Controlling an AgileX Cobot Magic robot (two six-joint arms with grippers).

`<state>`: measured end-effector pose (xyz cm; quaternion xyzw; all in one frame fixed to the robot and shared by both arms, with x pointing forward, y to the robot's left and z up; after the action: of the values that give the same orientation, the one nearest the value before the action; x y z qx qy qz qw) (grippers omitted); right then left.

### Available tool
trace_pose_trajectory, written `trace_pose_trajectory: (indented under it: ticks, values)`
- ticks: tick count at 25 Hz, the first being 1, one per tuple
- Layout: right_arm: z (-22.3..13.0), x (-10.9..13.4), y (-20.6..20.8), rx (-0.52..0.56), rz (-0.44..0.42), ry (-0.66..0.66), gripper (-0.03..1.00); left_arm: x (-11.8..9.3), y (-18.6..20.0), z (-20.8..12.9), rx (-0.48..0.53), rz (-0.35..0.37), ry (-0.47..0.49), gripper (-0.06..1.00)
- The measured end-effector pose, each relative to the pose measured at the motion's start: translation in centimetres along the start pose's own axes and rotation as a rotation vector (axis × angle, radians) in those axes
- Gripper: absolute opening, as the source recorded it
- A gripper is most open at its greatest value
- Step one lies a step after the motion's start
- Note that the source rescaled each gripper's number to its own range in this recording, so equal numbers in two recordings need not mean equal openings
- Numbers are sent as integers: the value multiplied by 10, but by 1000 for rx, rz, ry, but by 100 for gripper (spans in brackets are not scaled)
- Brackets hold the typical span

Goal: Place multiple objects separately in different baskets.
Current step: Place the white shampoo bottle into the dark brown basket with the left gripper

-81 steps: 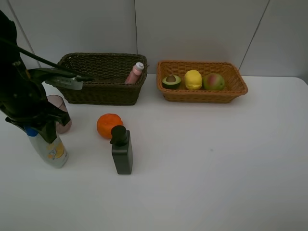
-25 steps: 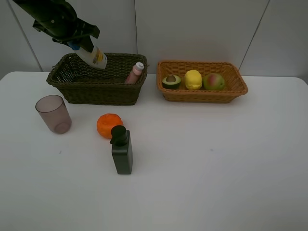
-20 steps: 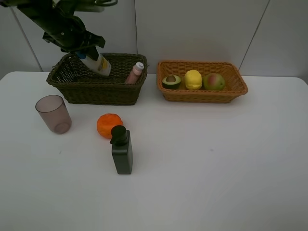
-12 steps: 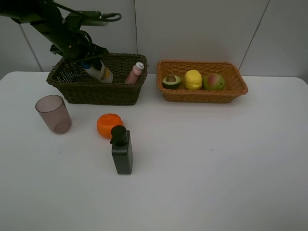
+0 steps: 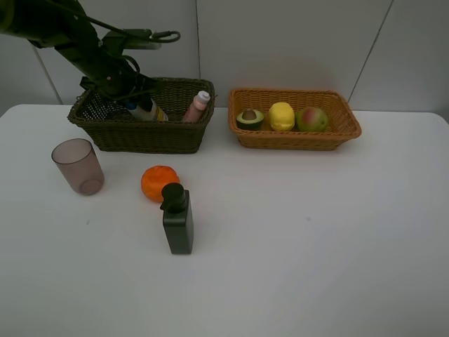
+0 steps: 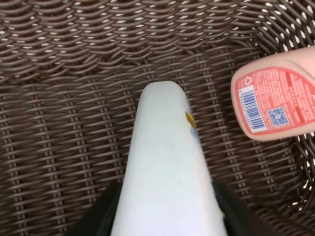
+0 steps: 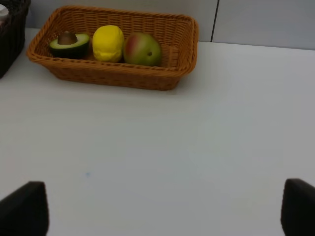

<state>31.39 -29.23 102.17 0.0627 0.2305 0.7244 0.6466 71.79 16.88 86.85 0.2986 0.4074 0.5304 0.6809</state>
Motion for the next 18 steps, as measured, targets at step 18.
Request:
trace_pose_trajectory:
  ticks: [18]
  values:
    - [0, 0, 0, 0, 0, 0, 100, 1, 0, -1, 6, 4, -18, 48]
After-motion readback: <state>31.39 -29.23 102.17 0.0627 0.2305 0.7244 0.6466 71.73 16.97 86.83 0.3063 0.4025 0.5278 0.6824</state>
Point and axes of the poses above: a point on each arm's last joint axis where the gripper is mounted, y pointing back along that axis away from the gripper, x along the wrist's bending axis when the last joint is at zero, z = x × y, the point moved 9 cm from there along -y, pointing out along that axis toward the gripper, and after that the axes turned 7 degrees about y, right-handed, at the moved point
